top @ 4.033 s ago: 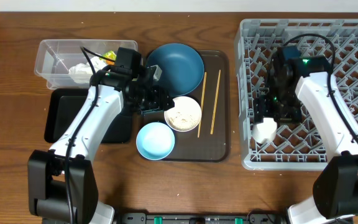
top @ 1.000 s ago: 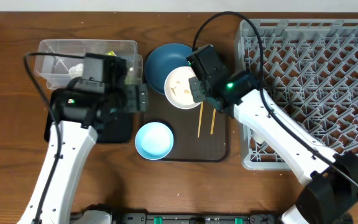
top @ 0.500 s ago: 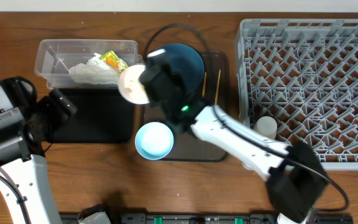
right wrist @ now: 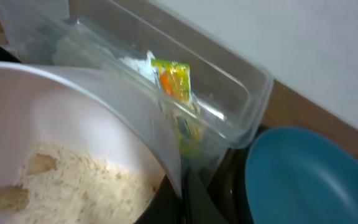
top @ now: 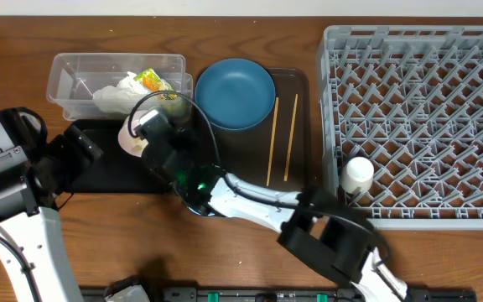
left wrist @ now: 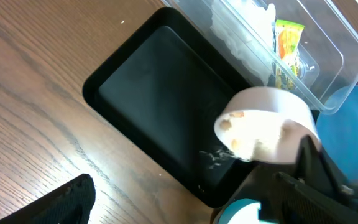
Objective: Sort waste into correct bins and load items into the dishwasher rack
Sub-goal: 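Carry the pink bowl over the black tray and tip out the rice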
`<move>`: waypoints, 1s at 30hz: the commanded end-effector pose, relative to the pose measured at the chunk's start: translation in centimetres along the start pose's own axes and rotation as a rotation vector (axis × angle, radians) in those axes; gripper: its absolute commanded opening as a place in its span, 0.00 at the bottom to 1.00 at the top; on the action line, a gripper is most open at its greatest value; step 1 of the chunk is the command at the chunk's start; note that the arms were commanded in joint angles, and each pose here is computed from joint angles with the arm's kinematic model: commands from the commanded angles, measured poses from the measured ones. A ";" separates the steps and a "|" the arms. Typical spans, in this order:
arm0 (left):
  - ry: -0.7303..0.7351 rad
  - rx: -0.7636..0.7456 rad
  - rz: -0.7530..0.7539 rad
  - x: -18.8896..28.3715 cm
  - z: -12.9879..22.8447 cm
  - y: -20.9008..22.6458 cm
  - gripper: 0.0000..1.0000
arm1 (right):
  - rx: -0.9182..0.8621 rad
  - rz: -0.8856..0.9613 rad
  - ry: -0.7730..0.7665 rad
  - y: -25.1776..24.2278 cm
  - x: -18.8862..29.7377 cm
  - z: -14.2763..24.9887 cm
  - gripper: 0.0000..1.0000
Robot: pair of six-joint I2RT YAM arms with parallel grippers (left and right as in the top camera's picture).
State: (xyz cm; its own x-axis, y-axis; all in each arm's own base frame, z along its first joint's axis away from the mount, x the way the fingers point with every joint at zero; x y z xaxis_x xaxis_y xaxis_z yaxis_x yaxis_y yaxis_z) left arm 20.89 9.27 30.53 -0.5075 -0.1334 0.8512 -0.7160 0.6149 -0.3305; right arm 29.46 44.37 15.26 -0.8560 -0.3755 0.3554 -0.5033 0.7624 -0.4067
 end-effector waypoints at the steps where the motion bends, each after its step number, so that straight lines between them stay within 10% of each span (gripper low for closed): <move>1: -0.004 0.004 0.006 0.2 -0.3 -0.1 0.91 | 0.137 0.040 -0.037 1.3 -0.9 0.5 0.01; 10: 0.002 0.005 0.002 0.2 -0.2 -0.1 0.92 | 0.370 0.059 -0.201 3.4 -2.7 1.5 0.01; 30: -0.026 0.002 -0.047 0.2 -0.4 0.3 0.92 | 0.311 0.190 -0.446 2.5 -0.6 -2.6 0.01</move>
State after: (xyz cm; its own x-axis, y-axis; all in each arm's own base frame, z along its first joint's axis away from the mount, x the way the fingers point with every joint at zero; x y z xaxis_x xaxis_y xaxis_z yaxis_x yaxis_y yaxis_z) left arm 20.80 9.37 30.42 -0.4948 -0.1450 0.8568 -0.7253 0.6120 -0.3153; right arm 30.38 46.86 15.18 -0.8858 -0.4587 -0.0703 -0.2910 0.6671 -0.6858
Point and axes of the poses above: each gripper's point midway between its finger pads, its own x axis back along the fingers, its own y axis along the line the jaws close on, z = x × y, the point moved 9 cm from there along x, back along the fingers, and after that the axes turned 9 degrees about x, right-handed, at the moved point
